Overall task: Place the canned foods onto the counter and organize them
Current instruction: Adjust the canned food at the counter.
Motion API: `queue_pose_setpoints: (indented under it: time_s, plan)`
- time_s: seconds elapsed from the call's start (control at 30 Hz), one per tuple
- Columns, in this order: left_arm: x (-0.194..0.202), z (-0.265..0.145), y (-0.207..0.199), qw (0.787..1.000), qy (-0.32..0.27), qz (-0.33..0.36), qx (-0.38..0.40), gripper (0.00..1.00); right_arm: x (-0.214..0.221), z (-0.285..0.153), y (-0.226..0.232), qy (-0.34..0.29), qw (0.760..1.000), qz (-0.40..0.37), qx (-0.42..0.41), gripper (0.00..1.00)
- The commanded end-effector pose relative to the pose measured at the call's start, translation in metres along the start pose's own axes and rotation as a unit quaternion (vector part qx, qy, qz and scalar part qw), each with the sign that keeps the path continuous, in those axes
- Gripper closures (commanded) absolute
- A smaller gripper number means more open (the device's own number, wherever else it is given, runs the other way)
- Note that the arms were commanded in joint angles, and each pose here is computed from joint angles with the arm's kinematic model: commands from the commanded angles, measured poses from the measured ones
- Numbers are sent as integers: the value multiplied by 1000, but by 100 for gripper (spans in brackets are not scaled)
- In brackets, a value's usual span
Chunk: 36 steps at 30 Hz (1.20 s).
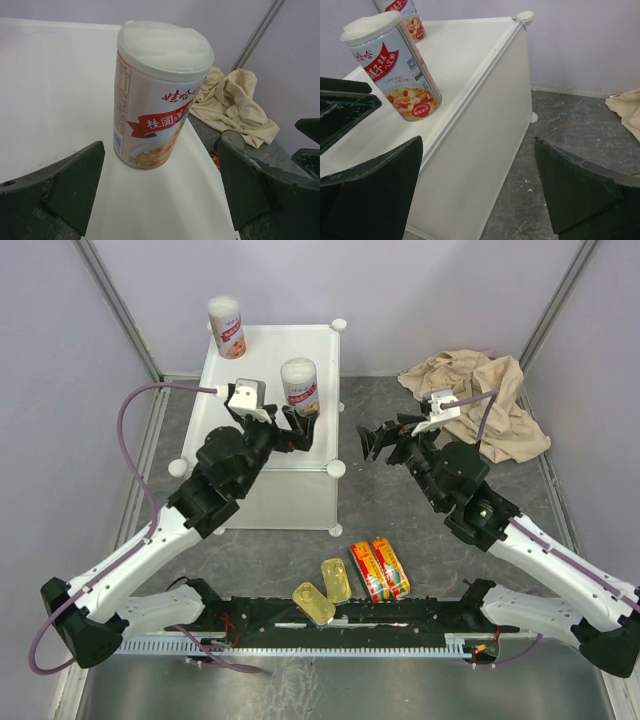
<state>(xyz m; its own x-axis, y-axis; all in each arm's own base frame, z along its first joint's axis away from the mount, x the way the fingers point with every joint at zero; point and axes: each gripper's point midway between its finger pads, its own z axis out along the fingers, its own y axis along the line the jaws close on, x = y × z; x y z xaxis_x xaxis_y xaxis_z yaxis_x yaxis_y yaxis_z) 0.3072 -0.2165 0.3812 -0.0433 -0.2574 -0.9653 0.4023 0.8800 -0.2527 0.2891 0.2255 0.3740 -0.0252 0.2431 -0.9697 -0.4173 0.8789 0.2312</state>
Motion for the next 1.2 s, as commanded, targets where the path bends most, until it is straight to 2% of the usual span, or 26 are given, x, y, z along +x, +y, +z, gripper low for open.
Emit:
queue_pose_setpoints:
  time_s: [0.0, 0.27, 0.6, 0.9, 1.17]
  plan:
    - [-20, 8, 9, 997, -43, 18, -53, 1, -14, -10, -2, -19, 1000, 19, 1, 1]
    - [-18, 27, 13, 993, -53, 32, -104, 1, -7, -16, -7, -15, 1000, 17, 6, 1]
    - [-25, 44, 11, 989, -76, 42, -122, 0, 1, -17, -10, -14, 1000, 15, 10, 1]
    - [-25, 52, 13, 985, -88, 66, -131, 14, 3, -20, -16, -22, 1000, 11, 18, 1]
    - [-31, 59, 12, 981, -103, 93, -132, 17, 5, -22, -20, -24, 999, 9, 22, 1]
